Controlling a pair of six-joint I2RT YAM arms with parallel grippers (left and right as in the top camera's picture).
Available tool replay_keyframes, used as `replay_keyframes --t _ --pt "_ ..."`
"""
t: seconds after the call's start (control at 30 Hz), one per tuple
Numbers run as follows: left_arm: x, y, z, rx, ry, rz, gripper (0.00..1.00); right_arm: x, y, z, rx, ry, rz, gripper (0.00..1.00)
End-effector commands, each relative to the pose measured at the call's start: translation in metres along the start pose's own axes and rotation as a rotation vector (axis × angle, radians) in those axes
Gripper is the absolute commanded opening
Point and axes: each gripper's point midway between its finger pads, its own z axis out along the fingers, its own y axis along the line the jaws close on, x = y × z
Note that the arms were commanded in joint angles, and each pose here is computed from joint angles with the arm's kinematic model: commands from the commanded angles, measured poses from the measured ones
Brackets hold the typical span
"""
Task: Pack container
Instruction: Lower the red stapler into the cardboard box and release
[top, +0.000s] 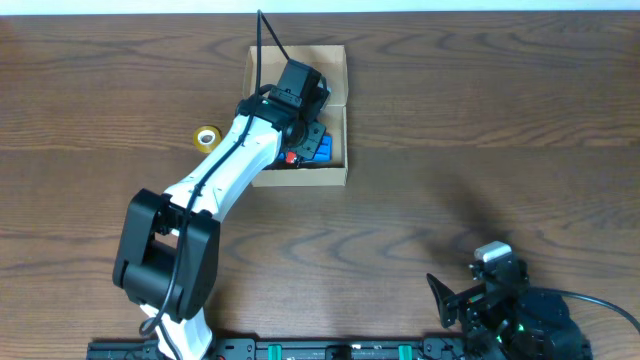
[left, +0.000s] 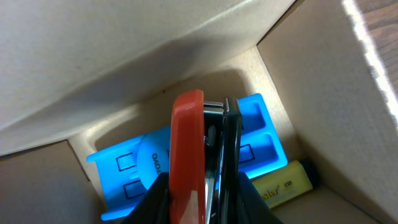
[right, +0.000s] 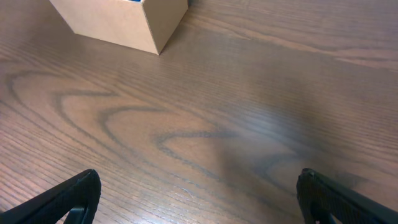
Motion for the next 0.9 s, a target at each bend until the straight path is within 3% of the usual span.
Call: replay_keyframes --t 0.0,0.13,0.4,0.47,0.7,0.87 --pt "-0.006 -0.002 0.005 0.005 0.0 0.0 0.14 -0.001 -0.003 -0.001 0.015 -0.006 0.015 0.99" --pt "-0.002 -0.003 0.013 0.006 0.021 0.0 0.2 0.0 -0.003 -0.001 0.015 -0.005 0.015 0.99" --pt "-0.007 -0.003 0.012 0.005 0.002 0.0 0.57 -0.001 -0.003 -0.001 0.015 -0.006 0.015 0.99" --pt "-0.009 -0.003 0.008 0.005 -0.007 0.001 0.62 -0.001 -0.003 -0.001 0.015 -0.006 0.015 0.99" --pt "-0.025 -0.003 -0.025 0.005 -0.091 -0.003 0.63 -0.001 -0.003 -0.001 0.015 -0.006 0.015 0.99" --pt "-0.04 -0.001 -0.063 0.011 -0.184 -0.096 0.62 -0.001 -0.003 -0.001 0.015 -0.006 0.015 0.99"
